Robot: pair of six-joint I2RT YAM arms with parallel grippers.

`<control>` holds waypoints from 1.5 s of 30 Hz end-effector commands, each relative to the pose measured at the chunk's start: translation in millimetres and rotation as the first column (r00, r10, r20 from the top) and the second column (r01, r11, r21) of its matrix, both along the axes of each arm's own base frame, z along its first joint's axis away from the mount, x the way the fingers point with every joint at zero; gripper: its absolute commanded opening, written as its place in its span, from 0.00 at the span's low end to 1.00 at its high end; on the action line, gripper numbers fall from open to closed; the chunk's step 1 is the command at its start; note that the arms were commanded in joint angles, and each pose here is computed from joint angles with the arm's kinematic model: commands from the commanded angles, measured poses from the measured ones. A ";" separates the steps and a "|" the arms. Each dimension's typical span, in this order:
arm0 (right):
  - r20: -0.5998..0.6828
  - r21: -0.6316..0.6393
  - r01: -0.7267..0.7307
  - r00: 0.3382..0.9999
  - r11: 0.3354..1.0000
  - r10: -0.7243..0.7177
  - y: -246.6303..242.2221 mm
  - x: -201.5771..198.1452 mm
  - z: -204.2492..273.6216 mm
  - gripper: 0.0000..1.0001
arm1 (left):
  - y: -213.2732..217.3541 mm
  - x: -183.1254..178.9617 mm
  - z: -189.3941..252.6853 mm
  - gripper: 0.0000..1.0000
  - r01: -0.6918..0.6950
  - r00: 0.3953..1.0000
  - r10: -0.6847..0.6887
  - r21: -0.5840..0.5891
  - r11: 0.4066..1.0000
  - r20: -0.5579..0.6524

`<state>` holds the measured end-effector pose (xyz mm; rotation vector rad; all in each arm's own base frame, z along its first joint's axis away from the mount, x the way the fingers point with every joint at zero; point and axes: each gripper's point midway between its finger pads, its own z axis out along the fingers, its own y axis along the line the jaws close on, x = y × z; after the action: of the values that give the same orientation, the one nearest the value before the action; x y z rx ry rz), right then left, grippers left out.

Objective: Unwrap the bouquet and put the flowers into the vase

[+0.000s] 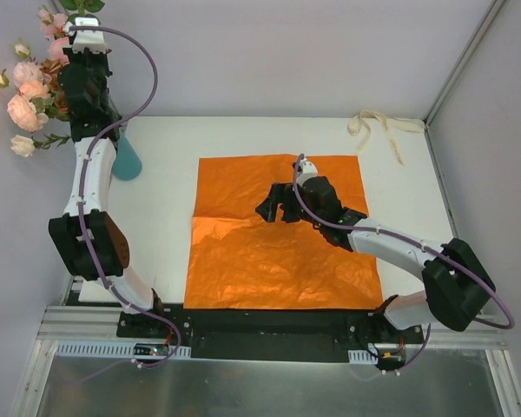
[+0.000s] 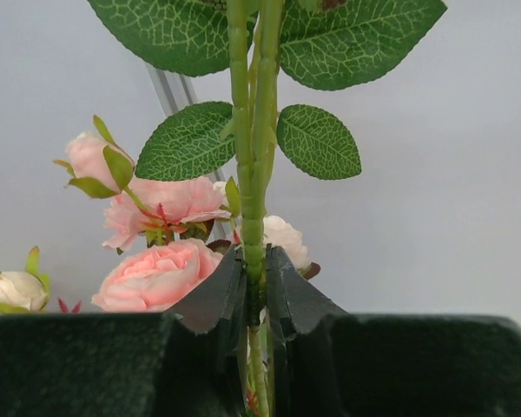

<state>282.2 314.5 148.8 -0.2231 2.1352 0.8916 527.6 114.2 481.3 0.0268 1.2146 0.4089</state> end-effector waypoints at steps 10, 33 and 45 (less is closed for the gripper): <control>0.048 0.078 -0.023 0.999 0.997 0.019 8.7 7.1 21.7 0.99 | -2.2 -16.7 12.9 0.00 0.007 0.998 -0.010 0.045 0.999 0.062; 0.044 0.119 -0.015 0.999 0.993 0.010 4.3 1.8 33.9 0.99 | 30.2 -44.1 -83.3 0.36 -0.174 0.974 0.137 -0.207 0.963 -0.182; 0.019 0.134 0.001 1.000 0.991 -0.004 -2.5 -6.4 46.3 0.99 | -10.2 -99.5 -52.1 0.78 -0.041 0.973 -0.026 -0.286 0.958 -0.228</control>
<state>278.4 312.5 179.0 -0.1782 2.0706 0.9868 453.7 121.4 395.0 -0.1809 1.5252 0.3422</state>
